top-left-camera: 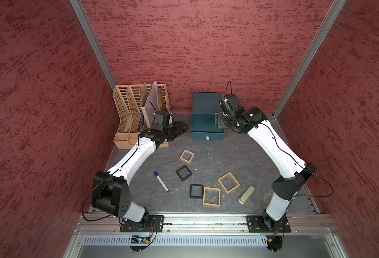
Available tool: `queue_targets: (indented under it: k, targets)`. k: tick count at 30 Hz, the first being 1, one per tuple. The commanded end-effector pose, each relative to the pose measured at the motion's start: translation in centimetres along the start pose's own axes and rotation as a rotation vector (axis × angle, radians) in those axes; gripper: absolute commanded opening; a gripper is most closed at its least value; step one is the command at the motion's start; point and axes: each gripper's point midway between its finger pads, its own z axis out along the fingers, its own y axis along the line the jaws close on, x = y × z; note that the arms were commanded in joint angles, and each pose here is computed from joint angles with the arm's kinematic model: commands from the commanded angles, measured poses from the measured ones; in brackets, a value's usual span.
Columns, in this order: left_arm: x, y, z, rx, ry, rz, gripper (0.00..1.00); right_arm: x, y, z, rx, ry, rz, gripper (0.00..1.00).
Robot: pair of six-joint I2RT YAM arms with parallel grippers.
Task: Place the brooch boxes into the drawer by color
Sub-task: Place the brooch box in the drawer.
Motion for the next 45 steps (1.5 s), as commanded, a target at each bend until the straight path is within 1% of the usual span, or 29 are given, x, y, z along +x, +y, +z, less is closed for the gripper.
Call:
queue_targets:
  k: [1, 7, 12, 17, 22, 31, 45]
  targets:
    - [-0.3, -0.9, -0.9, 0.020, -0.029, 0.015, 0.73, 1.0, 1.2, 0.1, -0.032, 0.061, 0.052, 0.48]
    - [-0.3, -1.0, -1.3, 0.022, -0.035, 0.018, 0.73, 1.8, 2.4, 2.9, -0.023, 0.135, 0.090, 0.48]
    - [-0.2, -1.1, -1.3, 0.023, -0.033, 0.019, 0.73, 1.7, 2.6, 4.8, -0.008, 0.137, 0.114, 0.45]
    - [-0.2, -1.2, -1.3, 0.027, -0.032, 0.017, 0.73, 2.0, 2.0, 6.5, 0.031, 0.158, 0.128, 0.45]
    - [-0.1, -1.1, -1.3, 0.024, -0.032, 0.018, 0.73, 2.8, 0.7, 8.2, 0.099, 0.185, 0.122, 0.45]
    - [0.0, -1.5, -1.0, 0.033, -0.030, 0.021, 0.73, 2.6, -0.5, 10.0, 0.122, 0.193, 0.158, 0.45]
    - [0.4, -1.5, -0.6, 0.032, -0.022, 0.019, 0.73, 2.9, -0.6, 12.1, 0.155, 0.208, 0.138, 0.46]
